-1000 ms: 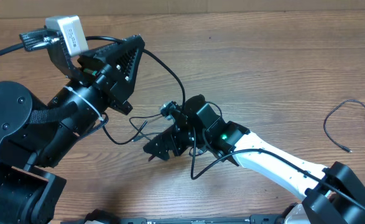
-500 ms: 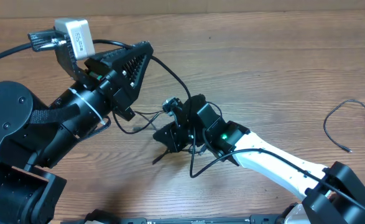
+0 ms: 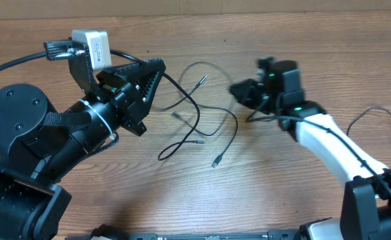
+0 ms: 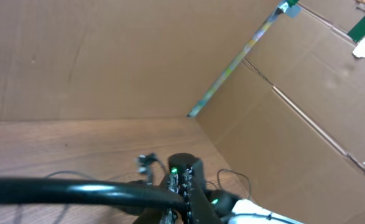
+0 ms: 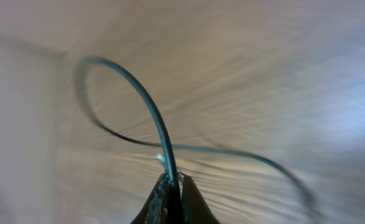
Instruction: Untangle cables
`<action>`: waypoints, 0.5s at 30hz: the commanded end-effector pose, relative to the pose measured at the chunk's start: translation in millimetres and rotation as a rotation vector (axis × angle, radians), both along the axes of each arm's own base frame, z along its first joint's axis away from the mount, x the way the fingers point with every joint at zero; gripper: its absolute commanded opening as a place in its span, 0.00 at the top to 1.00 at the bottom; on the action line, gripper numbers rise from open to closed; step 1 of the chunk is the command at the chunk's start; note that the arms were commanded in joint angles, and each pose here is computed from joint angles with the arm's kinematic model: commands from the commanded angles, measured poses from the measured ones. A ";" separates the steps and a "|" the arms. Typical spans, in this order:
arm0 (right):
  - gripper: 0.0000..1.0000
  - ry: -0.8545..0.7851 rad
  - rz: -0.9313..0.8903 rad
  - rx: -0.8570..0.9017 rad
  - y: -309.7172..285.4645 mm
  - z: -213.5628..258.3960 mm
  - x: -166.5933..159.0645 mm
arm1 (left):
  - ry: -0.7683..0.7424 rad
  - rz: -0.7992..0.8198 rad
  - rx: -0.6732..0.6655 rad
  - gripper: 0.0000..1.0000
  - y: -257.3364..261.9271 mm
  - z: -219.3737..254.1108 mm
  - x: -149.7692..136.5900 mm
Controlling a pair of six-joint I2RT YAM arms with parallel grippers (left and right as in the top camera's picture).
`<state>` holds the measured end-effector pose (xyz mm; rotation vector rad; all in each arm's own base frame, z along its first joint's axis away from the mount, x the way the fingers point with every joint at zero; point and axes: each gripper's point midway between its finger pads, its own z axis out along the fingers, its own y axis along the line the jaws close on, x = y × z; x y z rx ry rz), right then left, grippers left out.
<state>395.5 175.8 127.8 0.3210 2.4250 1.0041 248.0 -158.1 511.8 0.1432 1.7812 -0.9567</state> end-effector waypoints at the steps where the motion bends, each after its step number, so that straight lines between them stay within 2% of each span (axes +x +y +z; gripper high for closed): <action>1: 0.96 0.132 -0.062 -0.017 -21.5 -16.7 -11.3 | -0.061 0.059 0.036 0.96 9.8 9.5 2.3; 6: 0.95 0.298 -0.083 -0.192 -47.1 -56.5 -47.9 | -0.063 0.183 0.051 0.96 27.5 8.9 14.3; 8: 0.76 0.355 -0.075 -0.215 -48.0 -64.0 -61.6 | -0.061 0.276 0.069 0.94 41.7 7.0 22.0; 12: 0.59 0.387 -0.063 -0.235 -46.1 -67.8 -71.1 | -0.081 0.438 0.135 0.94 69.2 5.5 32.1; 14: 0.34 0.391 -0.067 -0.252 -47.3 -69.3 -72.4 | -0.083 0.533 0.172 0.95 85.5 3.8 36.4; 15: 0.00 0.392 -0.065 -0.257 -46.9 -69.8 -73.3 | -0.074 0.620 0.198 0.95 100.3 1.0 40.0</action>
